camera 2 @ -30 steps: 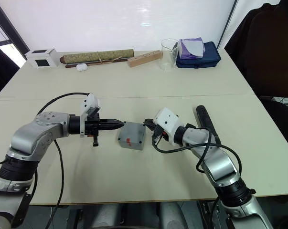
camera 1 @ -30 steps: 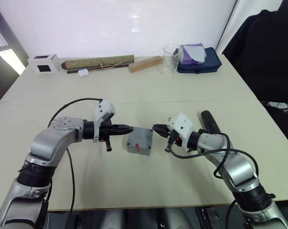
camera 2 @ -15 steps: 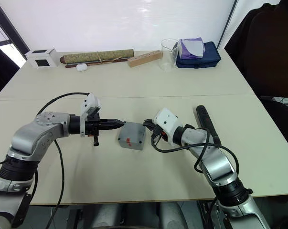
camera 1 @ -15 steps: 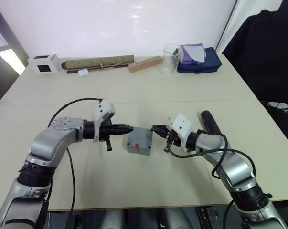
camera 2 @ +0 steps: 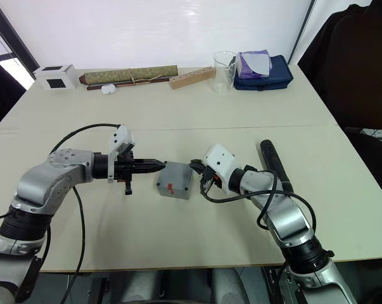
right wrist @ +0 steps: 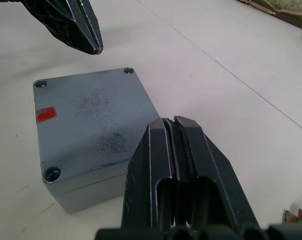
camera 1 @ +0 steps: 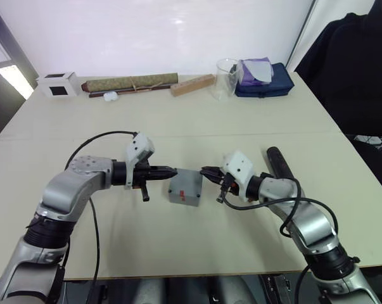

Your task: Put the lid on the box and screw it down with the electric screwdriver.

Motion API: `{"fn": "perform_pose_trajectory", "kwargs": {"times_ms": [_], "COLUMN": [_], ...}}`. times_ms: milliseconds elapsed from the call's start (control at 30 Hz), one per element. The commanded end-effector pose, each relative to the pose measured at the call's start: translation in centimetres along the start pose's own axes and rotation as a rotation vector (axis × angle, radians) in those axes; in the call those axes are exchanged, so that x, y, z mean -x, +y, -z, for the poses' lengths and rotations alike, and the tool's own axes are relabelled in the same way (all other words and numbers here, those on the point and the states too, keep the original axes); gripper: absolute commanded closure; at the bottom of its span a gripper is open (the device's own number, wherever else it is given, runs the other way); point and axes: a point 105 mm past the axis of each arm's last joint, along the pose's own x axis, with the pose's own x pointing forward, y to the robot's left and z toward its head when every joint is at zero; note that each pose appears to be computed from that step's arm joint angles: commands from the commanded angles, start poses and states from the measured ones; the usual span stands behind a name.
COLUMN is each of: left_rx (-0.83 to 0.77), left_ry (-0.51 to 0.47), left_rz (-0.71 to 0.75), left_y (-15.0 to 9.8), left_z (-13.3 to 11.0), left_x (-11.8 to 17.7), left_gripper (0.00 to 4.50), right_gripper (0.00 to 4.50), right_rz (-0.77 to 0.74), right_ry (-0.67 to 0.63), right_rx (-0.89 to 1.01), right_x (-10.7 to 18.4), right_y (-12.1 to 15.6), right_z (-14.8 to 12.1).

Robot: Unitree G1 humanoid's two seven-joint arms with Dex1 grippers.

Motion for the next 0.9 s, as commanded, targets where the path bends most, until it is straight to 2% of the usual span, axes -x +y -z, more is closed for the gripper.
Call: {"fn": "perform_pose_trajectory", "kwargs": {"times_ms": [33, 267, 333, 367, 433, 467, 600, 667, 800, 900], "left_rx": [-0.042, -0.040, -0.040, -0.040, -0.040, -0.040, -0.041, -0.040, -0.033, -0.048], "left_ry": [-0.015, -0.015, -0.014, -0.014, -0.014, -0.015, -0.020, -0.029, -0.129, -0.159], "left_rz": [0.001, 0.001, 0.000, -0.001, -0.001, -0.002, -0.001, -0.001, 0.013, 0.038], "left_y": [-0.2, -0.2, -0.2, -0.2, -0.2, -0.2, -0.3, -0.3, -0.4, -0.8], "left_z": [-0.9, -0.6, -0.6, -0.6, -0.6, -0.6, -0.7, -0.9, -3.4, -4.7], "left_x": [0.0, 0.0, 0.0, 0.0, 0.0, 0.0, -0.1, -0.1, 0.0, 0.0], "left_gripper": [4.50, 4.50, 4.50, 4.50, 4.50, 4.50, 4.50, 4.50, 4.50, 4.50], "right_gripper": [4.45, 4.45, 3.80, 3.69, 2.84, 2.24, 0.75, 0.16, 0.16, 0.16], "right_rz": [-0.007, -0.014, -0.027, -0.030, -0.031, -0.030, -0.022, -0.012, 0.107, 0.156], "right_ry": [-0.026, -0.020, -0.015, -0.014, -0.014, -0.015, -0.020, -0.027, -0.101, -0.101], "right_rx": [0.015, 0.010, 0.010, 0.009, 0.008, 0.008, 0.009, 0.002, -0.136, -0.189], "right_x": [-0.1, -0.3, -0.3, -0.2, -0.2, -0.2, -0.1, 0.1, 2.6, 4.6], "right_y": [0.1, 0.1, 0.2, 0.2, 0.3, 0.2, 0.0, -0.1, -2.6, -4.0], "right_z": [-0.6, -0.4, -0.4, -0.4, -0.5, -0.5, -0.8, -1.1, -3.5, -4.5]}}
